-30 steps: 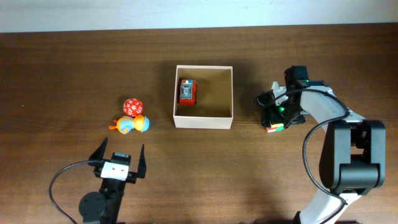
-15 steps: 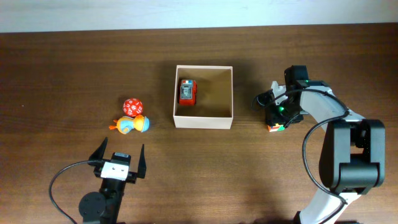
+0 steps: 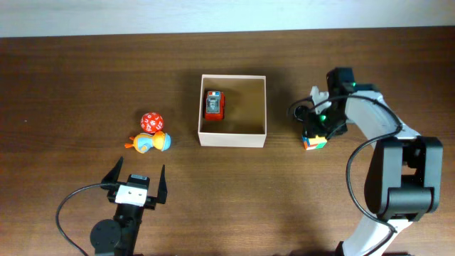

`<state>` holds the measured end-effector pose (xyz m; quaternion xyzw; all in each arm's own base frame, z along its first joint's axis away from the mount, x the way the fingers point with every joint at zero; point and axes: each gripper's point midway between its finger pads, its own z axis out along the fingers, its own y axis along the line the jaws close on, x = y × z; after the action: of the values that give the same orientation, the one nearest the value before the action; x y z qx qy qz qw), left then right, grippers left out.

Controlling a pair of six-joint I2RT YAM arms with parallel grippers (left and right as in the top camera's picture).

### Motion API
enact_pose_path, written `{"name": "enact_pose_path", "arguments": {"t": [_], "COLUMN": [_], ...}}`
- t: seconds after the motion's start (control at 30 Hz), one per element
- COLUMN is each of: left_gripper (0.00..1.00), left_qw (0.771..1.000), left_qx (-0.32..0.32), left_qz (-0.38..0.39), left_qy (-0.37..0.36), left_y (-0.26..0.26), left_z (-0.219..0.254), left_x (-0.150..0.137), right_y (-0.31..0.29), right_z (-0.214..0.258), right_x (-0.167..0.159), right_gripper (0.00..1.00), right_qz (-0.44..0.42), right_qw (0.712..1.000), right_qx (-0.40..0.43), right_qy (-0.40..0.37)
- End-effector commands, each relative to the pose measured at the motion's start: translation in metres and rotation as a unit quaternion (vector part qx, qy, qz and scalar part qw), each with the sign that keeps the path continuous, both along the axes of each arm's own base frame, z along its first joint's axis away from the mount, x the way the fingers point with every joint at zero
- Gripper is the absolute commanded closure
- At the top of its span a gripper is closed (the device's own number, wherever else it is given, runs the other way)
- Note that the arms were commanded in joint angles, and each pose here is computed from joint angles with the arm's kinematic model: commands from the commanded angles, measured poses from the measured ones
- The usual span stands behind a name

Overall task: Pack container
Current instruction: 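Lower the right gripper and grasp the colored puzzle cube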

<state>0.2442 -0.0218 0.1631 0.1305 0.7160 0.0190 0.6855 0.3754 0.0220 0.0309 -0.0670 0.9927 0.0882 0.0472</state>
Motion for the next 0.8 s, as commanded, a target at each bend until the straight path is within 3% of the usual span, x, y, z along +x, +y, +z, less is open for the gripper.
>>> {"name": "enact_pose_path", "arguments": {"t": [0.0,0.17,0.27,0.5,0.77], "left_gripper": [0.01,0.01,0.01,0.01,0.01], "left_qw": [1.000,1.000,1.000,1.000,1.000], "left_qx": [0.006,0.006,0.006,0.006,0.006], "left_qz": [-0.001,-0.001,-0.001,-0.001,-0.001], "left_qy": [-0.001,-0.001,-0.001,-0.001,-0.001], "left_y": [0.000,0.000,0.000,0.000,0.000], "left_z": [-0.002,-0.002,-0.002,-0.002,-0.002], "left_x": [0.000,0.000,0.000,0.000,0.000], "right_y": [0.012,0.016,0.013,-0.011,-0.010], "right_z": [0.030,0.065,0.071,0.045,0.019], "right_x": [0.022,0.031,0.031,0.017,0.002], "right_gripper": [0.47,0.51,0.46,0.44,0.43], "right_qz": [-0.001,0.002,0.024,0.044,0.047], "right_qw": [0.999,0.998,0.998,0.998,0.998], "right_qx": [0.037,0.049,0.038,-0.033,-0.033], "right_qy": [-0.027,-0.034,-0.037,-0.015,0.007]}}
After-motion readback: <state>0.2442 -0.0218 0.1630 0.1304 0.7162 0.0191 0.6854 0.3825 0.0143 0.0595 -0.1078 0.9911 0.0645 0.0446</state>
